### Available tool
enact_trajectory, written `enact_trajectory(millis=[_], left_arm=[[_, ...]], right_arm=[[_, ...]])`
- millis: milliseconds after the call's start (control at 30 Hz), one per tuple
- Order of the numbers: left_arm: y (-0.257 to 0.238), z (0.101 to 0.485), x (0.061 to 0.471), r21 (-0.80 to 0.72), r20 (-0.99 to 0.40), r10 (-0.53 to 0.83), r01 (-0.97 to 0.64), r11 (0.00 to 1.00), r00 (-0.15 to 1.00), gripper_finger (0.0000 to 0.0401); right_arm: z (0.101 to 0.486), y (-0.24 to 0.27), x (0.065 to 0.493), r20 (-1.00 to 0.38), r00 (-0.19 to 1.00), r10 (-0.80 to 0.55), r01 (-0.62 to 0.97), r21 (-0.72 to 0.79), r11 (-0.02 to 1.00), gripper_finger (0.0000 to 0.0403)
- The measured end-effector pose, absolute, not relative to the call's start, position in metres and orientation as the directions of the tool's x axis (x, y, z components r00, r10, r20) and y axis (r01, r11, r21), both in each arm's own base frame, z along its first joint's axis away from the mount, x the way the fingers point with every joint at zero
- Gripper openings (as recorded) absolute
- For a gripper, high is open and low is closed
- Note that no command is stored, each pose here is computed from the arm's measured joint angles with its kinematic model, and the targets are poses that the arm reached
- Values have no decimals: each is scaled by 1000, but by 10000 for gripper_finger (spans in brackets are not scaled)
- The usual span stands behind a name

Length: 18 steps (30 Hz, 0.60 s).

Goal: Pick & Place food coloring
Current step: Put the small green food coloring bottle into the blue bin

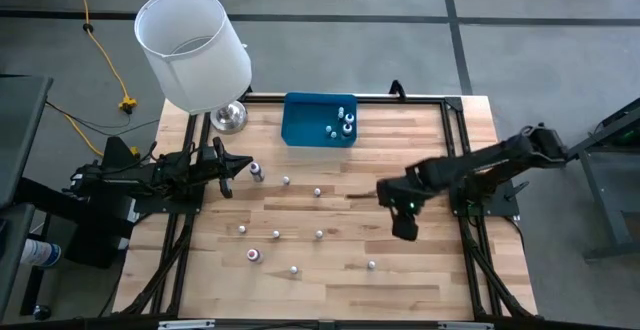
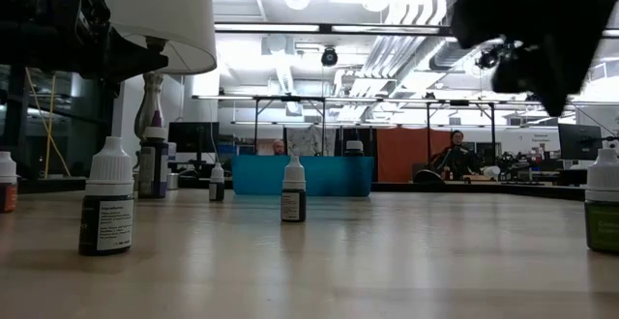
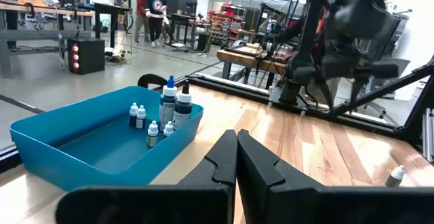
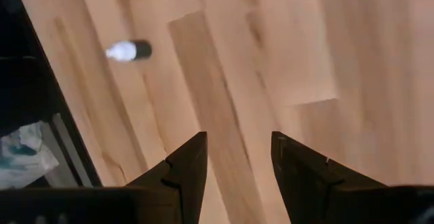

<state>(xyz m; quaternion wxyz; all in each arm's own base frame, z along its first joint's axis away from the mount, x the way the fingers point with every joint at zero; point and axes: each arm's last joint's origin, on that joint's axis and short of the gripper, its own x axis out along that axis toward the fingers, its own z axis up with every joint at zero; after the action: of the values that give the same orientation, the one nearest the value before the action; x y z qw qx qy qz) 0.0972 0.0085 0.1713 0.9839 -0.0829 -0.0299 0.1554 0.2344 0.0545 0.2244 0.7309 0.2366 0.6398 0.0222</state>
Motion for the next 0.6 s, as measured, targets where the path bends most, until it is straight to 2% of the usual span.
enact_trajectory(millis=[333, 600], left_arm=[[9, 171, 97, -172, 33, 311, -301, 938, 950, 0], [9, 171, 97, -172, 33, 311, -301, 938, 950, 0]], right_arm=[[200, 99, 222, -893, 210, 398, 252, 443, 860, 153], [202, 118, 218, -876, 231, 424, 253, 475, 843, 153]])
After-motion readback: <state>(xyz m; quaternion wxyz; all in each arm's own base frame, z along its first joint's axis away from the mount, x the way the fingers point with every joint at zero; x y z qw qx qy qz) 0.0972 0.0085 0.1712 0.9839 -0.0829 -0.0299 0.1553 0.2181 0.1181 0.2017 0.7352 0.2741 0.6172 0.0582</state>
